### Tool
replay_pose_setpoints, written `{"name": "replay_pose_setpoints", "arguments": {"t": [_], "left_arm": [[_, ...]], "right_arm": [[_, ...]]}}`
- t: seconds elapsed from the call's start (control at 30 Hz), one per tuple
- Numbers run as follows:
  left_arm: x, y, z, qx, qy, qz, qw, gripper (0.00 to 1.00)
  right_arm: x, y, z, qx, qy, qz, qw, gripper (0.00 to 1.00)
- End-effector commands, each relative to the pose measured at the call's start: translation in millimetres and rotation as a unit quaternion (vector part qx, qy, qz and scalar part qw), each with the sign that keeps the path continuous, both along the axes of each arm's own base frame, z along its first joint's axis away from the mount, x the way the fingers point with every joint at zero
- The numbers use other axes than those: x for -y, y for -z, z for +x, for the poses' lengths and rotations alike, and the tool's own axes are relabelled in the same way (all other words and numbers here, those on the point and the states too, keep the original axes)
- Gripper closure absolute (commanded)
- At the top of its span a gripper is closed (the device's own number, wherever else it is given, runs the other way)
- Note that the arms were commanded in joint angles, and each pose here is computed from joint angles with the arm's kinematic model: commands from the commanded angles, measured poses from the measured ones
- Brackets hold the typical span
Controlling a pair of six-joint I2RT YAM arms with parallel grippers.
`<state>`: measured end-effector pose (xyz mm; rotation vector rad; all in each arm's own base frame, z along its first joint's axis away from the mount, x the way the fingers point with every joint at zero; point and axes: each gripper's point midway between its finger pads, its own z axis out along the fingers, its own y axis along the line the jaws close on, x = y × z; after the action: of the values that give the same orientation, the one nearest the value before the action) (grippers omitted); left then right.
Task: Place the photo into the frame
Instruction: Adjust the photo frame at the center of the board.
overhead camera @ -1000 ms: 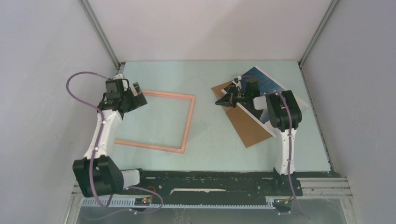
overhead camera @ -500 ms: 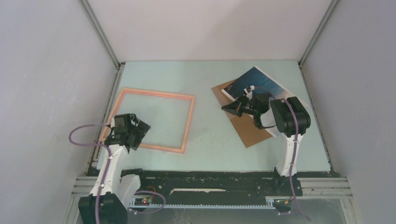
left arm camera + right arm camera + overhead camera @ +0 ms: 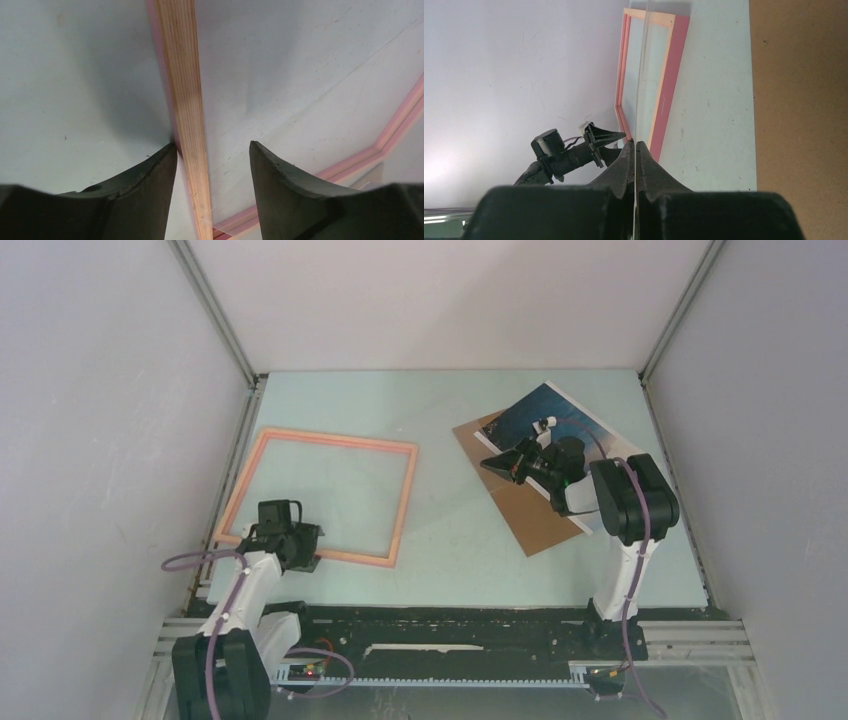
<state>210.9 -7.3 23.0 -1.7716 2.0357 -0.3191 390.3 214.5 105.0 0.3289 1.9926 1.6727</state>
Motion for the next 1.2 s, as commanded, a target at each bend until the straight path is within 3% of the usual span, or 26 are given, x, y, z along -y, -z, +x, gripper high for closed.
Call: {"name": "replay_pose_setpoints", "arguments": {"t": [0.0,0.2,0.37,0.53,0.7,0.77,0.9,1.03,1.17], "left_arm": [[-1,3,-3,-0.009,-0.017,0.004,1.000,0.40],[31,12,-8,-0.026,0.047,0.017,0.998,0.57],[53,16,-18,-0.065,0.108,0.025,0.992,0.80],[85,7,-20,-0.065,0.168,0.001,0.984,0.96],[138,-10,-17,-0.037,0.226,-0.011,0.973,1.00],[153,-17,-15,-0.023,0.234,-0.016,0.972,0.96],[163,-37,-11,0.024,0.250,-0.018,0.968,0.79],[135,-71,-6,0.084,0.258,0.052,0.961,0.48],[101,-114,3,0.137,0.291,0.145,0.936,0.08]], "right_arm": [[3,-16,3,0.042,0.009,-0.008,0.999,1.00],[6,-16,2,0.038,0.015,-0.005,0.999,1.00],[21,-22,2,0.043,0.026,-0.003,0.999,1.00],[37,-22,0,0.040,0.025,-0.012,0.999,1.00],[46,-14,-7,0.022,0.021,-0.018,0.999,1.00],[47,-12,-13,0.018,0.020,-0.018,0.999,1.00],[65,0,-18,0.001,0.046,-0.037,0.998,1.00],[66,3,-22,-0.002,0.055,-0.046,0.997,1.00],[60,3,-27,-0.008,0.059,-0.061,0.996,1.00]]}}
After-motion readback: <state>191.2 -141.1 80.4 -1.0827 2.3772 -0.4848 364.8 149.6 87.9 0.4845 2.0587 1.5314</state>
